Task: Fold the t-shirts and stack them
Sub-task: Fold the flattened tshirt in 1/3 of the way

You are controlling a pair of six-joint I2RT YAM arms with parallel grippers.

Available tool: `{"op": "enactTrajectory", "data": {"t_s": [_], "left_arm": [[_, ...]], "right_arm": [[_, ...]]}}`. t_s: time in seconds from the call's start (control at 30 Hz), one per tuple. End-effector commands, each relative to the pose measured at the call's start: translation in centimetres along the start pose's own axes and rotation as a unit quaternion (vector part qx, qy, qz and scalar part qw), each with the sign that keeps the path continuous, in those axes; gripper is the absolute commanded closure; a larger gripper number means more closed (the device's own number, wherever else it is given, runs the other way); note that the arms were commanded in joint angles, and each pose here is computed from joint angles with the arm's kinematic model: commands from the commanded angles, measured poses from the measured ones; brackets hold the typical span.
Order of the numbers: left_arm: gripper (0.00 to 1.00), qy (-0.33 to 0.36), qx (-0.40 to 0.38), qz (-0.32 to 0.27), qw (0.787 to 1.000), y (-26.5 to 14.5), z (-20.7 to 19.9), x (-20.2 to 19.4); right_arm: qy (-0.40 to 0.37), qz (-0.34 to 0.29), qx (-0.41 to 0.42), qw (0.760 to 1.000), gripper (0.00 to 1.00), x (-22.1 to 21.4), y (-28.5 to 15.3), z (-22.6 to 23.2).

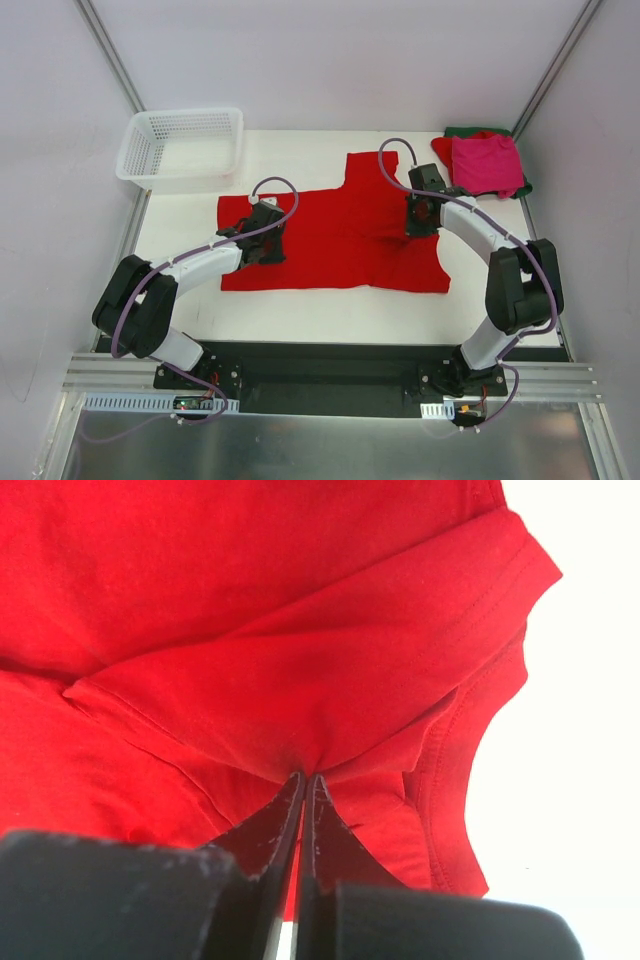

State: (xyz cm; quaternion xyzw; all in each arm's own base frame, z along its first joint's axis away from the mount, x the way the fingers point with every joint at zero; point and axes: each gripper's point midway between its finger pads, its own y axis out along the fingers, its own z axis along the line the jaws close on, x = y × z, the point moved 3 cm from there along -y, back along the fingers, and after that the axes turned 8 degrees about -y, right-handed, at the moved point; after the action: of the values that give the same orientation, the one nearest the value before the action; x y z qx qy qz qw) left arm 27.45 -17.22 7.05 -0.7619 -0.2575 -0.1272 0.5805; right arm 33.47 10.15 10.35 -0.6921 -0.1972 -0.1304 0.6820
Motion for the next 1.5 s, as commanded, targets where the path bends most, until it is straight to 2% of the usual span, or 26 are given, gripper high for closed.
{"op": "enactTrajectory", "data": {"t_s": [0.0, 0.3, 1.17, 1.27, 1.37, 1.47], "left_arm": [[0.86, 0.009, 0.0, -0.018, 1.0, 0.0, -0.4, 0.9], [0.86, 0.008, -0.001, -0.016, 1.0, 0.0, -0.4, 0.8], [0.85, 0.01, -0.005, -0.018, 1.0, -0.1, -0.7, 1.1], [0.86, 0.009, -0.004, -0.019, 1.0, 0.0, -0.7, 1.2], [0.86, 0.009, -0.004, -0.019, 1.0, -0.1, -0.6, 1.1], [0.86, 0.008, -0.001, -0.019, 1.0, -0.1, -0.5, 1.0]], "right_arm": [[0.0, -0.008, 0.002, 1.0, 0.99, 0.9, -0.6, 0.0], [0.001, 0.01, 0.004, 1.0, 0.92, -0.3, 0.7, 0.1], [-0.005, 0.014, 0.004, 1.0, 0.86, -0.5, 0.9, 0.1], [-0.005, 0.016, 0.003, 1.0, 0.8, -0.6, 1.0, 0.0], [-0.006, 0.015, 0.003, 1.0, 0.8, -0.5, 0.9, 0.1], [-0.006, 0.016, 0.005, 1.0, 0.85, -0.5, 1.0, 0.1]]}}
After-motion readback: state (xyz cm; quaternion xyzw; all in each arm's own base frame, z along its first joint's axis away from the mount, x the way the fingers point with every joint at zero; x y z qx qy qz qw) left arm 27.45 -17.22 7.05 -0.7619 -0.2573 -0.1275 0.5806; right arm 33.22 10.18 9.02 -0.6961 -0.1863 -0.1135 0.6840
